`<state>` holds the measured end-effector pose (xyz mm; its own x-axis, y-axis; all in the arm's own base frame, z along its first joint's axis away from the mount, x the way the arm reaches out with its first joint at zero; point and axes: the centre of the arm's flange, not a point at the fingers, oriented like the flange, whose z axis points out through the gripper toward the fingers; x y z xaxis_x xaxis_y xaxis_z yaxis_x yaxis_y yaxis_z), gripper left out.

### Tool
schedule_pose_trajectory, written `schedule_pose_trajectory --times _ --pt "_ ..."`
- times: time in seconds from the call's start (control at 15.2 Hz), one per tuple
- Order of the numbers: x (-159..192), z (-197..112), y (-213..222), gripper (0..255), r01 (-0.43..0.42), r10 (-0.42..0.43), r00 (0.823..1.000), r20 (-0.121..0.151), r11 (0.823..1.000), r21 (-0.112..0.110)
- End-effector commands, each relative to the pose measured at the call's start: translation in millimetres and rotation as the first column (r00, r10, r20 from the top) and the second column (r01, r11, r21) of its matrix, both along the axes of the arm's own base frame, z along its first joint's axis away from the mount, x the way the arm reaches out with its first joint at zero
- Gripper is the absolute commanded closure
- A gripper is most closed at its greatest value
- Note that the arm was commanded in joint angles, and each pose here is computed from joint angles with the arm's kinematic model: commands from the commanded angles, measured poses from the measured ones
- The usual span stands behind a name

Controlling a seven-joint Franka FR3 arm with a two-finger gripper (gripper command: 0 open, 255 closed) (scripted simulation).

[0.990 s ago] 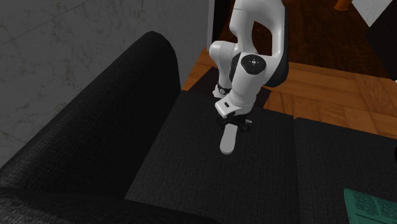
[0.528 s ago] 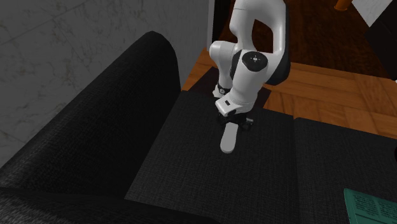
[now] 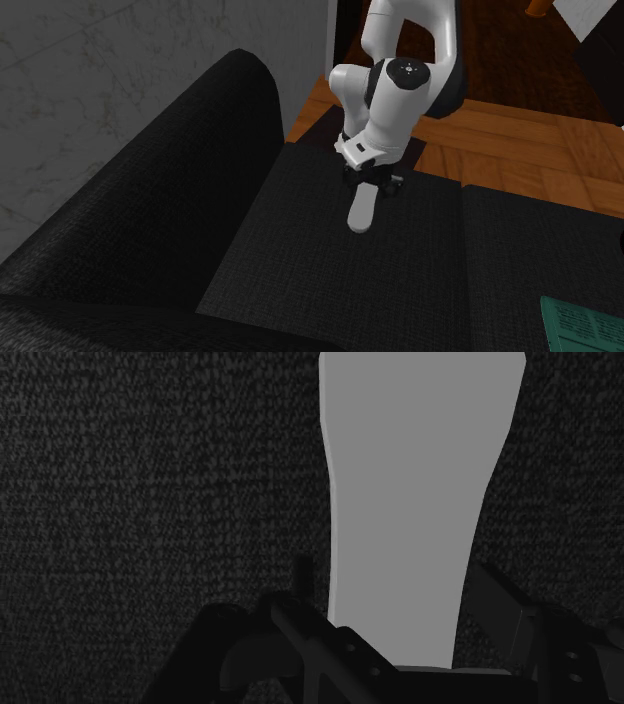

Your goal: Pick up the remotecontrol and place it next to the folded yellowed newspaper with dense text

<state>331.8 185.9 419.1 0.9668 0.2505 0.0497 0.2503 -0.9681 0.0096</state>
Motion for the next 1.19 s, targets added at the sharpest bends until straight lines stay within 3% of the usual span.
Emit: schedule_pose_trajectory --times 0.0,0.59,1.12 --pt "0.6 11.1 -0.5 255 0.000 0.000 1.000 0.000 1.000 0.000" --pt "0.6 55.7 -0.5 255 0.000 0.000 1.000 0.000 1.000 0.000" --pt "-3.9 58.5 105.0 255 0.000 0.000 1.000 0.000 1.000 0.000"
